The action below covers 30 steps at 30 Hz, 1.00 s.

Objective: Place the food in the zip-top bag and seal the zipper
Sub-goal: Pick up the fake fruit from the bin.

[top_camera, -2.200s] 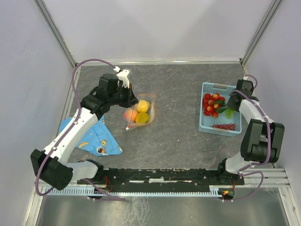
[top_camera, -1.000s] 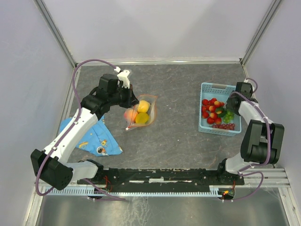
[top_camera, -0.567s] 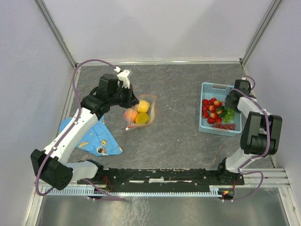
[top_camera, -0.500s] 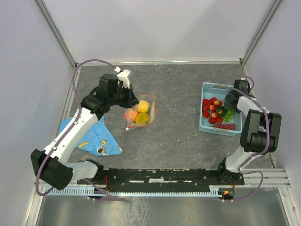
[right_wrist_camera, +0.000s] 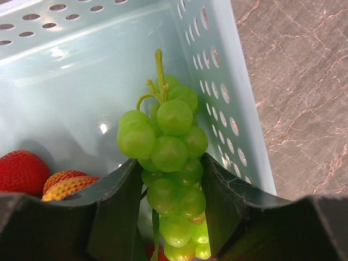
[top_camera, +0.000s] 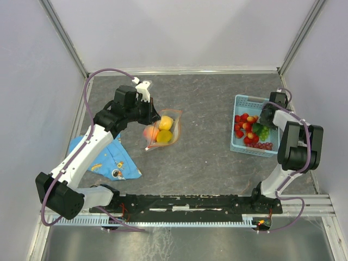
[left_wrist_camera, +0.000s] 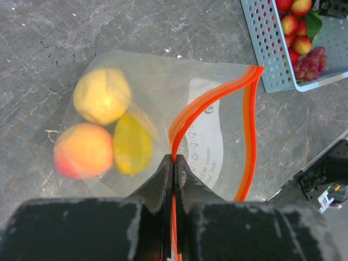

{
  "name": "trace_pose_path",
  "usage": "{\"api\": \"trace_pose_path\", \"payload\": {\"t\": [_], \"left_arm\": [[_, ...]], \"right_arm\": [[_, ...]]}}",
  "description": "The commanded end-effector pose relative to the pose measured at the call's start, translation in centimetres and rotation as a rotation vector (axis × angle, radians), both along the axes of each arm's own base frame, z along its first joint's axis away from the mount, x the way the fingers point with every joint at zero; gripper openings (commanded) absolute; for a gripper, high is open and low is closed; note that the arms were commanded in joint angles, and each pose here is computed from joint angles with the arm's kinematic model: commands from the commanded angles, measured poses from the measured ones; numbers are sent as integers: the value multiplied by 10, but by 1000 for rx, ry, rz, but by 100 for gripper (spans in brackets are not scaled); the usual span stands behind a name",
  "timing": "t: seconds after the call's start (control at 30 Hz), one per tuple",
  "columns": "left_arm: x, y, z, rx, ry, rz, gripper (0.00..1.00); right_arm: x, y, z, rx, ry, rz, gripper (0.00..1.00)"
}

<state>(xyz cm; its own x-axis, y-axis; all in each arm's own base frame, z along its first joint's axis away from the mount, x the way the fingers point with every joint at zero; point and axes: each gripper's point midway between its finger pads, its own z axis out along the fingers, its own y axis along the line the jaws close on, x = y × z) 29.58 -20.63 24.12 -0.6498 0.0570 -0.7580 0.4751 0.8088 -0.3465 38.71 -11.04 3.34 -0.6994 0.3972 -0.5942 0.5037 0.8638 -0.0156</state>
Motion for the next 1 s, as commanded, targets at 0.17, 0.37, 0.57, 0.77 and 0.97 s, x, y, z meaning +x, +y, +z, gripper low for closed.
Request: {"api": "trace_pose_path", "payload": {"t": [0.17, 0.37, 0.57, 0.77, 0.97], "left_arm": [[4, -6, 19, -35, -76, -29, 3], [4, -7, 19, -36, -74, -31, 3], [4, -7, 19, -38, -73, -31, 3], [3, -7, 19, -39, -73, -33, 3], [3, -7, 19, -41, -71, -34, 3]], "right_arm": [[13, -13, 55, -76, -131, -10, 43], [9, -14, 66, -89, -161, -21, 39], [7, -15, 74, -102, -175, -22, 29], [5, -12, 96, -104, -229, -14, 24], [1, -4, 129, -99, -308, 12, 21]]}}
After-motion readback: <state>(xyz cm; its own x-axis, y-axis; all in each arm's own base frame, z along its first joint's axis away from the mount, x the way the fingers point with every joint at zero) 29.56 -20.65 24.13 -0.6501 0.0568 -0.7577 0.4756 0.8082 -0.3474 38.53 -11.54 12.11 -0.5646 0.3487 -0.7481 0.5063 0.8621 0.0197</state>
